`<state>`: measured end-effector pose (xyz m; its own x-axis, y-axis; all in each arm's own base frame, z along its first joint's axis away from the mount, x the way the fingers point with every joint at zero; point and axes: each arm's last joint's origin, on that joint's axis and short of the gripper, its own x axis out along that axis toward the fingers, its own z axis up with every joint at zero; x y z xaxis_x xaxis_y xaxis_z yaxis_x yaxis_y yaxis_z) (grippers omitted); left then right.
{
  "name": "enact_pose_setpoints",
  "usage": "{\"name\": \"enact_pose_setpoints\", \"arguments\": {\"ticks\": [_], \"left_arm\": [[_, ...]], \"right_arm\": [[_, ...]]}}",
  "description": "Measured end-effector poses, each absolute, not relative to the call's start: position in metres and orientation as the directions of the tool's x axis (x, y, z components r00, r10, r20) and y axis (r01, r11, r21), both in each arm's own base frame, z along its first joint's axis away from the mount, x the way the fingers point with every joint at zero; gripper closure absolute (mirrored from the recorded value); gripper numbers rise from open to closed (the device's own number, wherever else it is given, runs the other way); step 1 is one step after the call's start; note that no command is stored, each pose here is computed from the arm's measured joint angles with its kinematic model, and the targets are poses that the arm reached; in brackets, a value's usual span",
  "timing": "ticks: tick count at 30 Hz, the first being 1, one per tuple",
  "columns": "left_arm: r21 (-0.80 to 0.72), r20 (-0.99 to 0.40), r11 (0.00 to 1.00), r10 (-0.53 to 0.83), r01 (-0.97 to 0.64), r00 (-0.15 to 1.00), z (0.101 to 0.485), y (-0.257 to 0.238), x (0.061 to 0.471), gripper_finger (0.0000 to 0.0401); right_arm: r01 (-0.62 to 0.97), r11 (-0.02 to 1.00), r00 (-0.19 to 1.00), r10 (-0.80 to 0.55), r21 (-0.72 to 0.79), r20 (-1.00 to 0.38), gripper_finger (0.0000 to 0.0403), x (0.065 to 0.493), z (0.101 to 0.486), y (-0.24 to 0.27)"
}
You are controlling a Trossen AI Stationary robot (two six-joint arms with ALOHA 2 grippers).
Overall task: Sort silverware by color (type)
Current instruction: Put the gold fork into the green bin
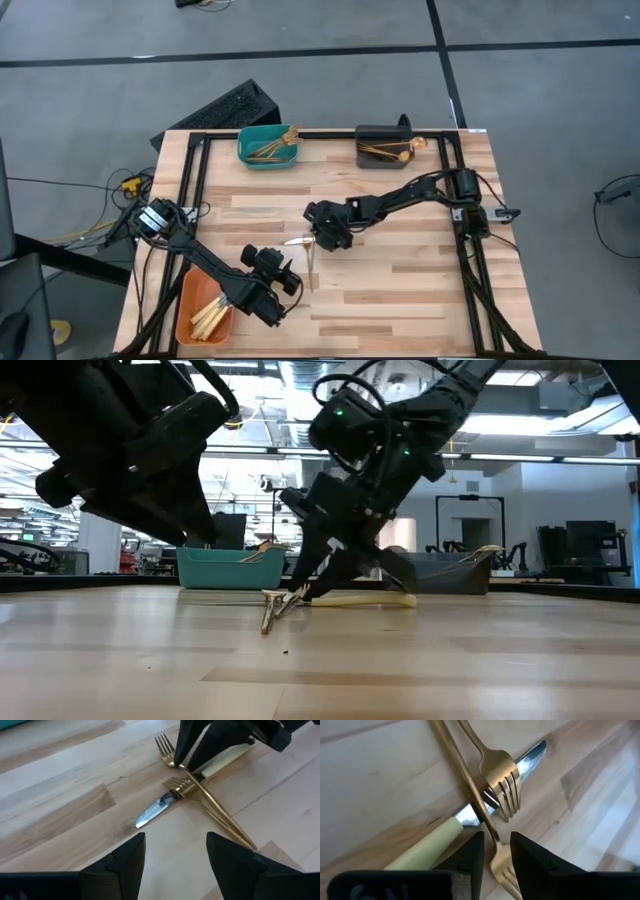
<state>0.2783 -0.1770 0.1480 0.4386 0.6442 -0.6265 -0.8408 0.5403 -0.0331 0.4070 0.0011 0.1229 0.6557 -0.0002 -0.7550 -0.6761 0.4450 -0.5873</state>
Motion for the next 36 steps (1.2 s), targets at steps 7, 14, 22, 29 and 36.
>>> {"name": "enact_pose_setpoints", "arguments": {"ticks": [7,14,22,29,36], "left_arm": [[-0.053,-0.626,0.536,0.640,-0.843,0.446,0.148,-0.178,0.279,0.0205],[-0.073,-0.659,0.522,0.614,-0.850,0.434,0.147,-0.179,0.279,0.0205],[-0.089,-0.672,0.520,0.598,-0.849,0.436,0.146,-0.180,0.280,0.0205],[-0.092,-0.652,0.519,0.614,-0.850,0.445,0.147,-0.180,0.280,0.0205],[-0.131,-0.549,0.565,0.643,-0.815,0.534,0.154,-0.179,0.294,0.0205]], "right_arm": [[-0.780,0.368,0.544,-0.002,-0.506,-0.839,0.0282,0.427,0.123,0.000],[-0.856,0.362,0.400,0.006,-0.370,-0.917,0.0318,0.441,0.121,-0.005],[-0.836,0.450,0.352,0.001,-0.314,-0.936,0.0384,0.439,0.132,-0.014],[-0.745,0.614,0.324,-0.010,-0.262,-0.946,0.0384,0.418,0.173,-0.032],[-0.599,0.788,0.382,0.123,-0.144,-0.916,0.0382,0.399,0.218,-0.047]]}}
